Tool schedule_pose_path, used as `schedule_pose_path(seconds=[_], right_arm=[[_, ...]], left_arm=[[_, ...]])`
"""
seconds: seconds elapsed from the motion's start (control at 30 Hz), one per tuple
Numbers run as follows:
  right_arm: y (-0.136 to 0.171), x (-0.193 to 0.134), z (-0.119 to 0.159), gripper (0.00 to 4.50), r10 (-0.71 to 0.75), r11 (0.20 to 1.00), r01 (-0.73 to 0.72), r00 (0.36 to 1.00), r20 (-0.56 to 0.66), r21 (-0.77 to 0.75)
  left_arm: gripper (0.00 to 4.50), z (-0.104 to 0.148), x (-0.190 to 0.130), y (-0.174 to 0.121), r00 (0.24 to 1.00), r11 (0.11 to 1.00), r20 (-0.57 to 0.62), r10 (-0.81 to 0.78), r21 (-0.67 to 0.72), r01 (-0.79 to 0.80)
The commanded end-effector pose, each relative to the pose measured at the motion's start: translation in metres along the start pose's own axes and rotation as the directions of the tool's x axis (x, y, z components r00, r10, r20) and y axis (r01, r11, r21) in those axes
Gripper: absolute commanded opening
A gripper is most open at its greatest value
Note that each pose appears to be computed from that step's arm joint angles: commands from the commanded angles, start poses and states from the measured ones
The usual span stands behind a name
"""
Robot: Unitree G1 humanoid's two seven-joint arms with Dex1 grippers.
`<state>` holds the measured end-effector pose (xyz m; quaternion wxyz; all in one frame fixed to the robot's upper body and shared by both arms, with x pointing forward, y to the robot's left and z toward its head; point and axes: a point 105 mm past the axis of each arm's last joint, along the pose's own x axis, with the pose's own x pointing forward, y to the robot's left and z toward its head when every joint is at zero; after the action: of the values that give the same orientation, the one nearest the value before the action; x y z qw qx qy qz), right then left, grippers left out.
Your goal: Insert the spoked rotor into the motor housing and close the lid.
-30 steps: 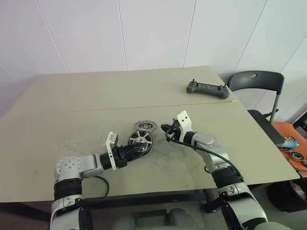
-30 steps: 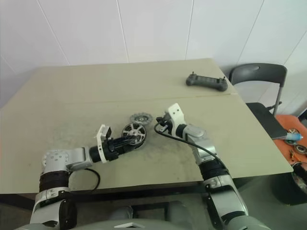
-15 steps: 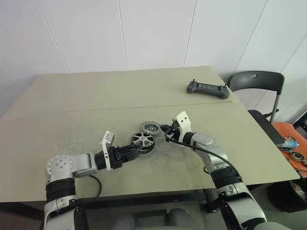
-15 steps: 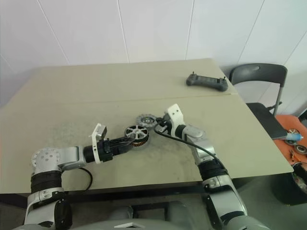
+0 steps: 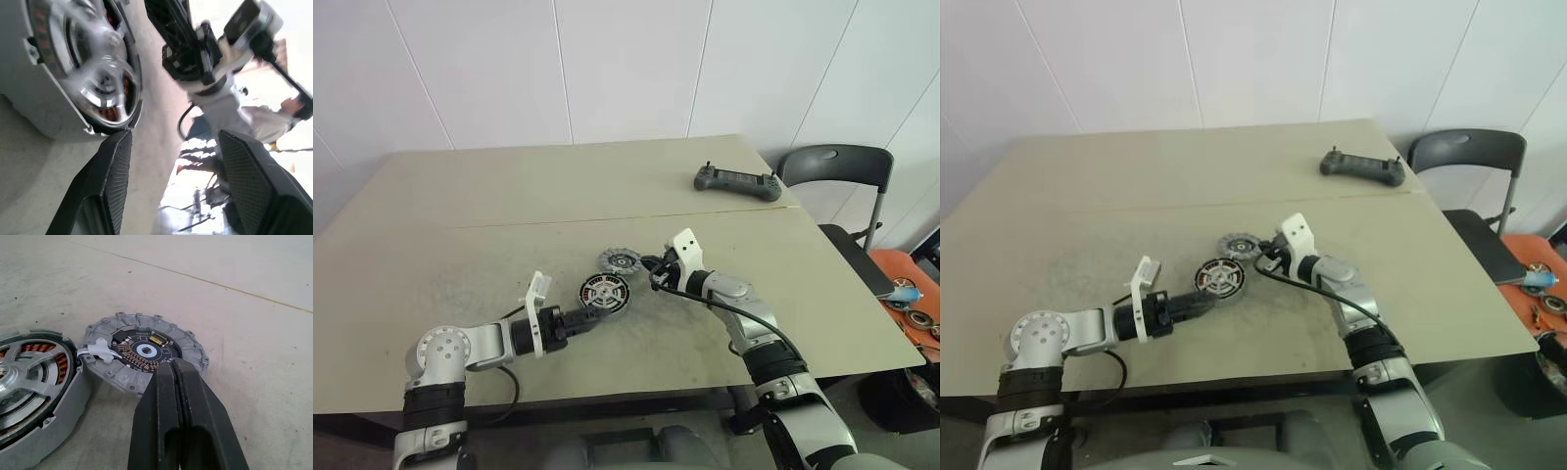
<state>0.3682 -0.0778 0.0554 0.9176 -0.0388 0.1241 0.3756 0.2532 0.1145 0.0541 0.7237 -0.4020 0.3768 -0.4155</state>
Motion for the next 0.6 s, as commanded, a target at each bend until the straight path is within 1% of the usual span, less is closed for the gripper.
schedule_pose_path(seconds=[0.03, 0.07, 0.1, 0.13, 0.17, 0.2, 0.23, 0.27, 0.3, 0.33, 0.43, 0.57, 0.6], right_arm=[[0.000, 0.002, 0.015, 0.00, 0.002, 1.000, -0.001, 0.999, 0.050, -0.020], [0.000, 0.002, 0.015, 0.00, 0.003, 1.000, -0.002, 0.999, 0.049, -0.021], [0.001, 0.002, 0.014, 0.00, 0.003, 1.000, -0.002, 0.999, 0.047, -0.022], [0.001, 0.002, 0.014, 0.00, 0.005, 1.000, -0.004, 0.999, 0.047, -0.023], [0.001, 0.002, 0.014, 0.00, 0.006, 1.000, -0.005, 0.999, 0.046, -0.024], [0.002, 0.003, 0.014, 0.00, 0.006, 1.000, -0.005, 0.999, 0.047, -0.025], [0.002, 0.003, 0.015, 0.00, 0.007, 1.000, -0.006, 0.999, 0.048, -0.025], [0.002, 0.003, 0.015, 0.00, 0.007, 1.000, -0.006, 0.999, 0.049, -0.026], [0.002, 0.003, 0.015, 0.00, 0.007, 1.000, -0.006, 0.999, 0.050, -0.026], [0.002, 0.003, 0.015, 0.00, 0.007, 1.000, -0.006, 0.999, 0.050, -0.027], [0.002, 0.003, 0.015, 0.00, 0.004, 1.000, -0.003, 0.999, 0.052, -0.027], [0.002, 0.003, 0.017, 0.00, 0.000, 1.000, 0.001, 0.998, 0.055, -0.029], [0.002, 0.003, 0.017, 0.00, 0.000, 1.000, 0.002, 0.998, 0.057, -0.028]], left_arm=[[3.02, -0.010, 0.001, 0.003, 0.997, 0.964, -0.057, 0.053, 0.263, -0.036], [3.02, -0.004, 0.000, 0.008, 0.998, 0.934, -0.010, 0.069, 0.352, -0.061], [3.02, 0.001, 0.000, 0.011, 0.997, 0.910, 0.027, 0.072, 0.408, -0.077], [3.02, 0.035, -0.005, 0.011, 0.984, 0.874, 0.159, 0.078, 0.464, -0.144], [3.02, 0.075, -0.018, -0.006, 0.963, 0.823, 0.258, 0.084, 0.526, -0.212], [3.02, 0.106, -0.029, -0.023, 0.939, 0.765, 0.335, 0.084, 0.582, -0.276], [3.02, 0.128, -0.037, -0.033, 0.913, 0.705, 0.399, 0.089, 0.622, -0.341], [2.84, 0.137, -0.038, -0.039, 0.901, 0.637, 0.426, 0.084, 0.672, -0.377], [2.61, 0.140, -0.034, -0.042, 0.897, 0.578, 0.437, 0.065, 0.716, -0.391], [2.40, 0.139, -0.029, -0.044, 0.901, 0.549, 0.432, 0.041, 0.744, -0.382], [1.36, 0.121, -0.005, -0.039, 0.924, 0.550, 0.382, -0.016, 0.775, -0.311], [0.04, 0.095, 0.025, -0.040, 0.943, 0.582, 0.318, -0.102, 0.787, -0.203], [0.04, 0.091, 0.029, -0.040, 0.943, 0.593, 0.310, -0.122, 0.784, -0.181]])
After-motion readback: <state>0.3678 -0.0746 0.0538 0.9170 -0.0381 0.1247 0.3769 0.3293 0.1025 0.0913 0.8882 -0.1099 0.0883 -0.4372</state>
